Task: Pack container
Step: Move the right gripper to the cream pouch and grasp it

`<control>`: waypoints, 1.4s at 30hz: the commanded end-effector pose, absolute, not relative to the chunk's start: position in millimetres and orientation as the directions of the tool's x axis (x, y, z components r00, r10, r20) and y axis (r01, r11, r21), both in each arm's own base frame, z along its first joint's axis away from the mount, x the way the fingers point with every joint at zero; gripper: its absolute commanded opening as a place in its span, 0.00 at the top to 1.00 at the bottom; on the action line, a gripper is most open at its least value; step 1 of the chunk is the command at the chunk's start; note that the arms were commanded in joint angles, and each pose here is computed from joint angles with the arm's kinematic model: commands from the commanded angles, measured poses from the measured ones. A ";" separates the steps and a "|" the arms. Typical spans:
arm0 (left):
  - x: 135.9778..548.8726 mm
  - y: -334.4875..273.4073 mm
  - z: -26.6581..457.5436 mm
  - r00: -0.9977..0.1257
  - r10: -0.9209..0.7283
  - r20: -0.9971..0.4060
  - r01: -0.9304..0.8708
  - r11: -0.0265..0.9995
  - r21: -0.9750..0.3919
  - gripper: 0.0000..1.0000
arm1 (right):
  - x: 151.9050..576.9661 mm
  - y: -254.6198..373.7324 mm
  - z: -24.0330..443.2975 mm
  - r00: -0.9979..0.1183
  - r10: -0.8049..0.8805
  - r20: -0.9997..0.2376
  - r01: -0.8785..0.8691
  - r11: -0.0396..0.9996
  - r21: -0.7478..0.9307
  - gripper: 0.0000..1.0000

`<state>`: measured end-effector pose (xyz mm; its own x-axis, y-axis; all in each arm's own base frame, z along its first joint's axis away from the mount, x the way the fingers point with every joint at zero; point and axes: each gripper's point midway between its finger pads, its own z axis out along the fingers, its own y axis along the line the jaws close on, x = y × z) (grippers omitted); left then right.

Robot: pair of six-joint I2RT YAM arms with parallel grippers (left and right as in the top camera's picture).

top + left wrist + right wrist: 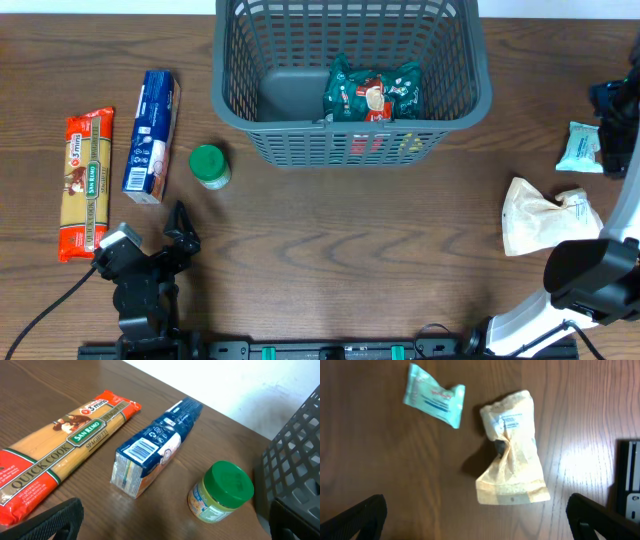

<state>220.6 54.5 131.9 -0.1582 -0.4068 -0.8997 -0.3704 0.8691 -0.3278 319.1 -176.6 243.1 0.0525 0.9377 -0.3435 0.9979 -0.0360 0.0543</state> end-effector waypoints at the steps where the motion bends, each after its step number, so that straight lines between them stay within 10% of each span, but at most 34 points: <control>1: 219.9 56.3 122.1 -0.171 -0.413 -0.894 -0.386 0.863 -0.325 0.01 | 313.2 -181.0 216.7 0.077 0.933 -0.353 0.997 -0.081 0.006 0.01; 19: 219.9 56.3 121.9 -0.171 -0.413 -0.894 -0.386 0.863 -0.325 0.01 | 272.6 -172.1 73.5 0.024 0.956 -0.293 0.978 -0.083 -0.190 0.01; 42: 219.9 56.3 121.9 -0.171 -0.413 -0.894 -0.386 0.863 -0.325 0.01 | 263.8 -211.5 47.4 -0.041 0.965 -0.259 0.989 0.003 -0.147 0.01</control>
